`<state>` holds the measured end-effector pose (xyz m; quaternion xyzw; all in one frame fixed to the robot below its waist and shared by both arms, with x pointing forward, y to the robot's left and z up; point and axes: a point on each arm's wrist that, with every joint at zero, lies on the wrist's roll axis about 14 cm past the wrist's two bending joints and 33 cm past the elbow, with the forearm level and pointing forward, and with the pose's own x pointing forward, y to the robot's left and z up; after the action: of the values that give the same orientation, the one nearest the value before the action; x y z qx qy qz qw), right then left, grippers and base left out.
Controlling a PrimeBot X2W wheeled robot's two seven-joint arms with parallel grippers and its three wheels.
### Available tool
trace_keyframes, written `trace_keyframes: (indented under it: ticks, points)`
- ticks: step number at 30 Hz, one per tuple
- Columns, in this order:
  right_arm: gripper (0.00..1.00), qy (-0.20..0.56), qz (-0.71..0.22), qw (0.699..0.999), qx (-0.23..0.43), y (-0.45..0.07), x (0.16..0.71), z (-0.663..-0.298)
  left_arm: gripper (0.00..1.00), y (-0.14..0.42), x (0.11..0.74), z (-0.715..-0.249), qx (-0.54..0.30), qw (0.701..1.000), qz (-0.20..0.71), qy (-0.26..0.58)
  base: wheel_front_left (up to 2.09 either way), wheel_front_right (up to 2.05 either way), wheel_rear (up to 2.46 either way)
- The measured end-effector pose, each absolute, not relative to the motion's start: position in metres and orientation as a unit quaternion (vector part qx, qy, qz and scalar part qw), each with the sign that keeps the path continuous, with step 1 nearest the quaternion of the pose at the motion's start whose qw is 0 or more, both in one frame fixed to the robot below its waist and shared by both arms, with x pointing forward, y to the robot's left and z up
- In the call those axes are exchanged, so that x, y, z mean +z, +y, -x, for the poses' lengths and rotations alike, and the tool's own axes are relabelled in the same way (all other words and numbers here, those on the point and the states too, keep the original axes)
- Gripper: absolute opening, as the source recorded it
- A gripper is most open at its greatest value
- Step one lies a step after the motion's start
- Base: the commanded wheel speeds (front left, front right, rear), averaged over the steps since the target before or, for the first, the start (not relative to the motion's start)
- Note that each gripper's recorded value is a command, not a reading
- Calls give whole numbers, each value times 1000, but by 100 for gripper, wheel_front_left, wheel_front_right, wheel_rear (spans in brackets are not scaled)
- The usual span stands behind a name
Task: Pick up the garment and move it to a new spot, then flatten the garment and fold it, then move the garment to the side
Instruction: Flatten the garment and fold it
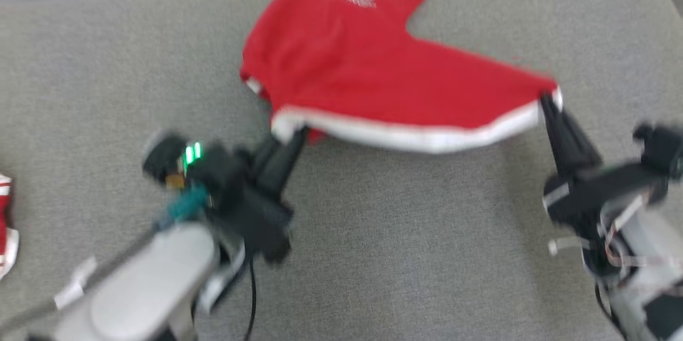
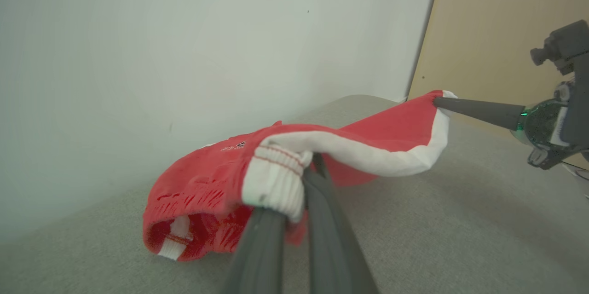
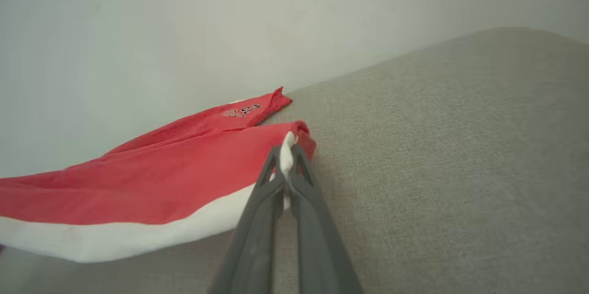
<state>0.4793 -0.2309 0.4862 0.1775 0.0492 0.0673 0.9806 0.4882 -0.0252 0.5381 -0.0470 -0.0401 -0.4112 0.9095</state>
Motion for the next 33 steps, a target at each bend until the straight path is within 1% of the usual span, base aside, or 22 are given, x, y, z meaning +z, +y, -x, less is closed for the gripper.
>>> trace_keyframes:
  ticks: [4, 5, 6, 11, 13, 17, 23, 27, 33]
  points:
    - [0, 74, -189, 978, 48, -238, 468, -446, 0, -22, 509, -451, -416, 908, 47, 0, 0, 0, 0]
    - [0, 83, -192, 977, 40, -240, 462, -432, 0, -22, 497, -434, -420, 906, 45, 18, 0, 0, 0]
    - [0, 83, -192, 977, 40, -240, 462, -432, 0, -22, 497, -434, -420, 906, 45, 18, 0, 0, 0]
    - [0, 121, -202, 972, 25, -235, 438, -394, 0, -21, 475, -399, -423, 903, 49, 51, 0, 0, 0]
    - [0, 130, -208, 969, 13, -237, 432, -382, 0, -20, 466, -385, -431, 900, 37, 61, 0, 0, 0]
    - [0, 152, -212, 965, -4, -238, 420, -358, 0, -16, 453, -365, -435, 897, 26, 78, 0, 0, 0]
    - [0, 181, -224, 957, -21, -236, 412, -326, 0, -5, 446, -349, -425, 900, 22, 90, 0, 0, 0]
    - [0, 182, -229, 956, -21, -230, 418, -319, 0, 1, 445, -345, -420, 903, 14, 88, 0, 0, 0]
    - [0, 140, -221, 965, -19, -239, 450, -342, 0, -3, 462, -348, -420, 905, 17, 58, 0, 0, 0]
